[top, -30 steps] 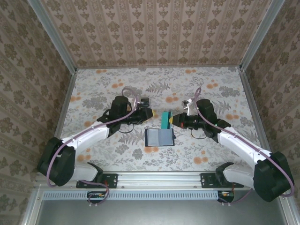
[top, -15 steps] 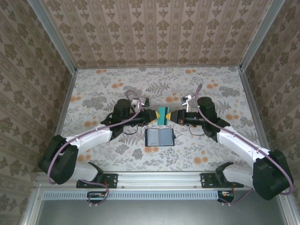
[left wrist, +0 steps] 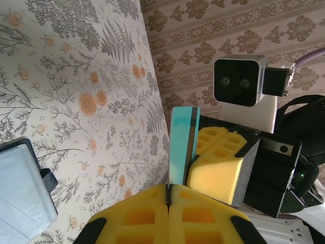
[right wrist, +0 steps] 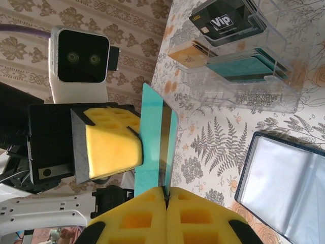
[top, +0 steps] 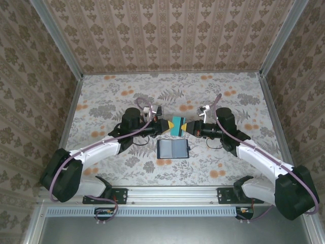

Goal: Take the credit cards out of the card holder

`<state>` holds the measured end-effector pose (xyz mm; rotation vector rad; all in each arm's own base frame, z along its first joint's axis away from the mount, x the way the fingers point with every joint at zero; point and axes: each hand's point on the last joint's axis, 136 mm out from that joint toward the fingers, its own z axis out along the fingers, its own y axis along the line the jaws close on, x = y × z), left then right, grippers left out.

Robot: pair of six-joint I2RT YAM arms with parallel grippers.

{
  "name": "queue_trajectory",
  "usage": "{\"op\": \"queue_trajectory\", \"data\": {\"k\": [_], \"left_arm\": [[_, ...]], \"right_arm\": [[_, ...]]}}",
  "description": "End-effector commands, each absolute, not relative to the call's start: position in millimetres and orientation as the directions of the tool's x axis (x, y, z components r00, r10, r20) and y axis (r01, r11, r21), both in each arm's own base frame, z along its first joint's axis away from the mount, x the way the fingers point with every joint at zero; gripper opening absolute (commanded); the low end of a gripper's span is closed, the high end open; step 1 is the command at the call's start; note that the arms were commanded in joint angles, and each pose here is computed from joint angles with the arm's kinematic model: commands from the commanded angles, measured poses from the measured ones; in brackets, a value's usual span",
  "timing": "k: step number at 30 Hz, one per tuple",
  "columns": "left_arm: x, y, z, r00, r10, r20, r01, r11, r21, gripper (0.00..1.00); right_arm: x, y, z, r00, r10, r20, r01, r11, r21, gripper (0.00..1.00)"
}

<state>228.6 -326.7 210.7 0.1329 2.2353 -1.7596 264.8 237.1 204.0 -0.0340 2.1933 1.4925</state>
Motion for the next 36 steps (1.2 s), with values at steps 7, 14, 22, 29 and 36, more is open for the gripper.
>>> {"op": "queue_trajectory", "data": {"k": [7,14,22,29,36], "left_arm": [[214.8,-314.4,219.9,-0.930,-0.052,-0.365,0.331,0.318,-0.888,0.00],[217.8,-276.5,201.1,-0.831,0.107,-0.546,0.497,0.584,-0.642,0.00],[231.1,-242.6,188.9,-0.559,0.400,-0.726,0.736,0.642,-0.213,0.00],[248.4,-231.4,184.3,-0.284,0.663,-0.693,0.854,0.504,0.132,0.00],[262.1,-229.5,174.0,-0.024,0.841,-0.540,0.897,0.256,0.360,0.00]], "right_arm": [[255.5,227.7,196.8,-0.875,0.244,-0.419,-0.267,0.480,0.836,0.97],[251.1,214.8,193.9,-0.861,0.241,-0.447,-0.255,0.558,0.790,1.00],[250.4,203.6,199.8,-0.833,0.236,-0.501,-0.269,0.618,0.738,1.00],[250.8,200.9,202.2,-0.821,0.232,-0.521,-0.278,0.635,0.721,1.00],[252.1,200.3,203.1,-0.818,0.225,-0.529,-0.282,0.645,0.710,1.00]]}}
